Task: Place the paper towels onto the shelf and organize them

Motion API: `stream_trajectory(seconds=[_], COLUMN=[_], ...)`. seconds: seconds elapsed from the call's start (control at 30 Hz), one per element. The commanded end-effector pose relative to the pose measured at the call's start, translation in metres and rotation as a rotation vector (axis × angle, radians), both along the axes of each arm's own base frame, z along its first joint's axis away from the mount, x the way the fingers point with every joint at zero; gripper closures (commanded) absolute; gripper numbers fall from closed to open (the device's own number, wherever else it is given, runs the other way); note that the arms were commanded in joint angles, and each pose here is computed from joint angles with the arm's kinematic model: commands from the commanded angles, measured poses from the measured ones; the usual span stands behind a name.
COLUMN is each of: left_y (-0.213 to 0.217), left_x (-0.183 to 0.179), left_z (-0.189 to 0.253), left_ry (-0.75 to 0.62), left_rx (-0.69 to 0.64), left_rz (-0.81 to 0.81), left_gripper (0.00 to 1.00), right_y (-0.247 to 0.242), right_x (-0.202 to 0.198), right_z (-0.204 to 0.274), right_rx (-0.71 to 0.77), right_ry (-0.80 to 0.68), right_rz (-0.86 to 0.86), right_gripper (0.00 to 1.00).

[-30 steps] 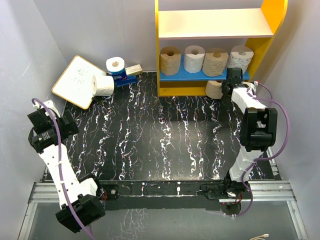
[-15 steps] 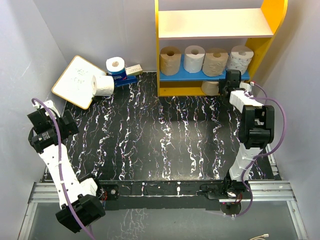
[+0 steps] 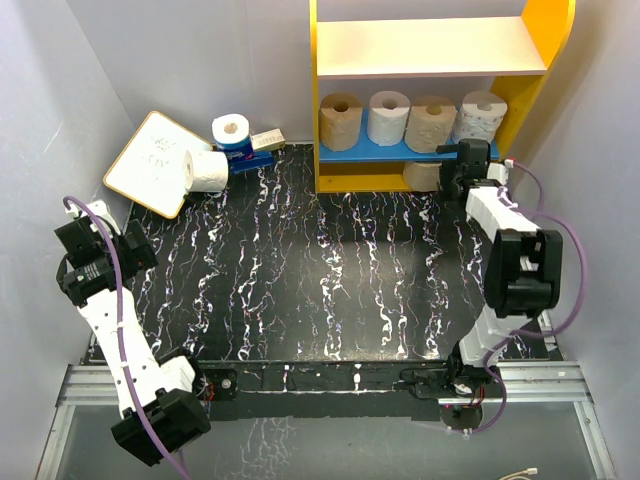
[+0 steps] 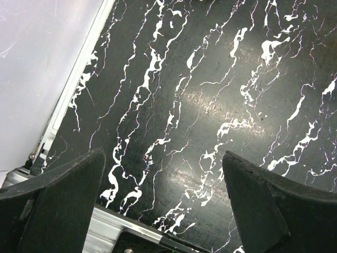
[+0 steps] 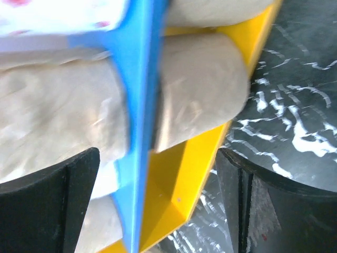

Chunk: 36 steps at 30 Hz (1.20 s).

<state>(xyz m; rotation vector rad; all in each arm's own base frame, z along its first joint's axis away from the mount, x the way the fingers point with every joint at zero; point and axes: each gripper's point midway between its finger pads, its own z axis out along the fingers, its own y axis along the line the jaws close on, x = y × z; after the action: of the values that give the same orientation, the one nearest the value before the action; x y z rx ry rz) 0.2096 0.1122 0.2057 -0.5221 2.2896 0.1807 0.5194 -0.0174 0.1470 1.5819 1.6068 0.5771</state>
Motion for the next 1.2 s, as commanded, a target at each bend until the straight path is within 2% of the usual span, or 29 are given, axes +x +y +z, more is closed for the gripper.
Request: stream_trajectory(seconds=[0.0, 0.27, 0.47, 0.63, 0.8, 0.9, 0.97, 1.0, 1.1, 1.17], left_y=[0.002, 0.001, -0.001, -0.007, -0.021, -0.036, -0.061, -0.069, -0.077, -0.074], left_x=[0.000, -0.001, 0.000, 0.004, 0.010, 0.018, 0.026, 0.032, 0.061, 0.085], left_z=[0.004, 0.006, 0.006, 0.002, 0.003, -0.004, -0.005, -0.005, 0.000, 0.005], left_ry=[-0.022, -0.029, -0.035, -0.019, -0.024, 0.015, 0.046, 0.072, 0.123, 0.107], left_rx=[0.008, 0.010, 0.006, -0.026, -0.082, -0.197, -0.286, -0.275, -0.107, -0.108], left_rz=[0.013, 0.008, -0.005, -0.041, -0.119, -0.194, -0.350, -0.390, -0.449, -0.452], left_gripper=[0.07, 0.07, 0.07, 0.06, 0.07, 0.07, 0.10, 0.11, 0.09, 0.07], right_y=[0.011, 0.011, -0.006, 0.013, 0.006, 0.030, 0.056, 0.066, 0.076, 0.073], right_x=[-0.013, -0.040, -0.067, -0.084, -0.110, -0.131, -0.154, -0.165, -0.185, -0.192], right_z=[0.078, 0.063, 0.048, 0.049, 0.040, 0.025, 0.015, 0.011, 0.009, 0.010], right_rx=[-0.042, -0.154, -0.352, -0.644, -0.842, -0.866, -0.838, -0.818, -0.807, -0.851], right_ry=[-0.187, -0.141, -0.076, -0.018, 0.102, 0.076, 0.009, -0.020, -0.057, -0.060], right_rz=[0.073, 0.143, 0.175, 0.567, 0.764, 1.003, 1.214, 1.286, 1.369, 1.374], right_gripper=[0.02, 0.02, 0.02, 0.01, 0.01, 0.02, 0.02, 0.02, 0.02, 0.02])
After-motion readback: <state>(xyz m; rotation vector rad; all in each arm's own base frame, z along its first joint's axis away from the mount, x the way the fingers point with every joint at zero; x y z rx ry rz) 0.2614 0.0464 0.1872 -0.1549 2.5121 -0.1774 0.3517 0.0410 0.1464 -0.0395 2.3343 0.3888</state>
